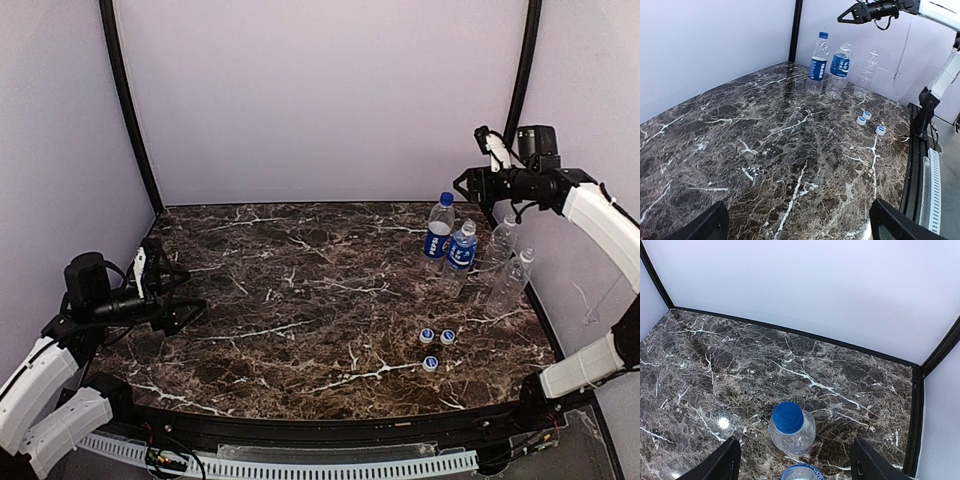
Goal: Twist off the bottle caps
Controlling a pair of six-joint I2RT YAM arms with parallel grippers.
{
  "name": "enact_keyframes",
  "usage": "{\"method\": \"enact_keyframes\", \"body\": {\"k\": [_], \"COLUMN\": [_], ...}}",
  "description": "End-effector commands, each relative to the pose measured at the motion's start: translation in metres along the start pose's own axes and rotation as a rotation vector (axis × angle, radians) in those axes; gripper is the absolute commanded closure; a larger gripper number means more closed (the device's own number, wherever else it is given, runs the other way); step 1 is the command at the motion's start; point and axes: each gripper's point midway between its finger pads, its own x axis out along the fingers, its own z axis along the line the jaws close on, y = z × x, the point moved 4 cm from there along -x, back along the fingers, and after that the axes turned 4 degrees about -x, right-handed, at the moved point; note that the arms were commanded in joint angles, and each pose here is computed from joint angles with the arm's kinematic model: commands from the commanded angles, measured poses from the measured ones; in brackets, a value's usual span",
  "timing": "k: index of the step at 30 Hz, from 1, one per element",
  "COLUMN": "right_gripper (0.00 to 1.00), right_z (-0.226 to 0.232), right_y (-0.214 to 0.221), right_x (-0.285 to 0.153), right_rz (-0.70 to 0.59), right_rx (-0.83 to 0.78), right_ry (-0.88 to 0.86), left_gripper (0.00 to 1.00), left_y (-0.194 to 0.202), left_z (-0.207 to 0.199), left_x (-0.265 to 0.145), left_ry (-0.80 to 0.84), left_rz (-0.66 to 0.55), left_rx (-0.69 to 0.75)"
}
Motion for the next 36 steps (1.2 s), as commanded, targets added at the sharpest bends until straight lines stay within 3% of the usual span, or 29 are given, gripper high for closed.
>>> {"method": "enact_keyframes", "body": {"k": [1, 10, 12, 17, 20, 23, 27, 29, 32, 36], "right_gripper": [0.25, 0.24, 0.32, 0.61, 0.71, 0.70, 0.57, 0.57, 0.60, 0.77], "right_z": [0.007, 0.013, 0.012, 0.013, 0.014, 0.014, 0.012, 0.011, 0.011, 0.012], "right_y": [0.000, 0.011, 0.013, 0.016, 0.017, 0.015, 0.011, 0.010, 0.008, 0.008], "right_x": [0.020, 0.052, 0.059, 0.070, 0.073, 0.074, 0.077, 0.079, 0.081, 0.080], "right_rz": [0.100, 0.220, 0.237, 0.254, 0.258, 0.255, 0.252, 0.253, 0.251, 0.251], "right_rx": [0.002, -0.003, -0.002, 0.001, 0.000, -0.011, -0.028, -0.032, -0.032, -0.032], "right_ry": [0.020, 0.043, 0.039, 0.024, 0.014, 0.010, 0.015, 0.017, 0.017, 0.011], "left_gripper": [0.01, 0.01, 0.01, 0.01, 0.01, 0.01, 0.01, 0.01, 0.01, 0.01], "left_y": [0.011, 0.017, 0.019, 0.017, 0.016, 0.016, 0.016, 0.016, 0.015, 0.014], "left_z": [0.020, 0.030, 0.030, 0.030, 0.029, 0.029, 0.028, 0.028, 0.027, 0.027], "left_x": [-0.003, -0.010, -0.010, -0.011, -0.011, -0.011, -0.010, -0.011, -0.011, -0.010], "left_ry": [-0.127, -0.197, -0.198, -0.198, -0.192, -0.190, -0.185, -0.182, -0.179, -0.177], "left_rz": [-0.013, -0.041, -0.041, -0.045, -0.043, -0.040, -0.038, -0.040, -0.039, -0.039], "left_rx": [-0.091, -0.141, -0.148, -0.135, -0.116, -0.109, -0.103, -0.100, -0.096, -0.092]}}
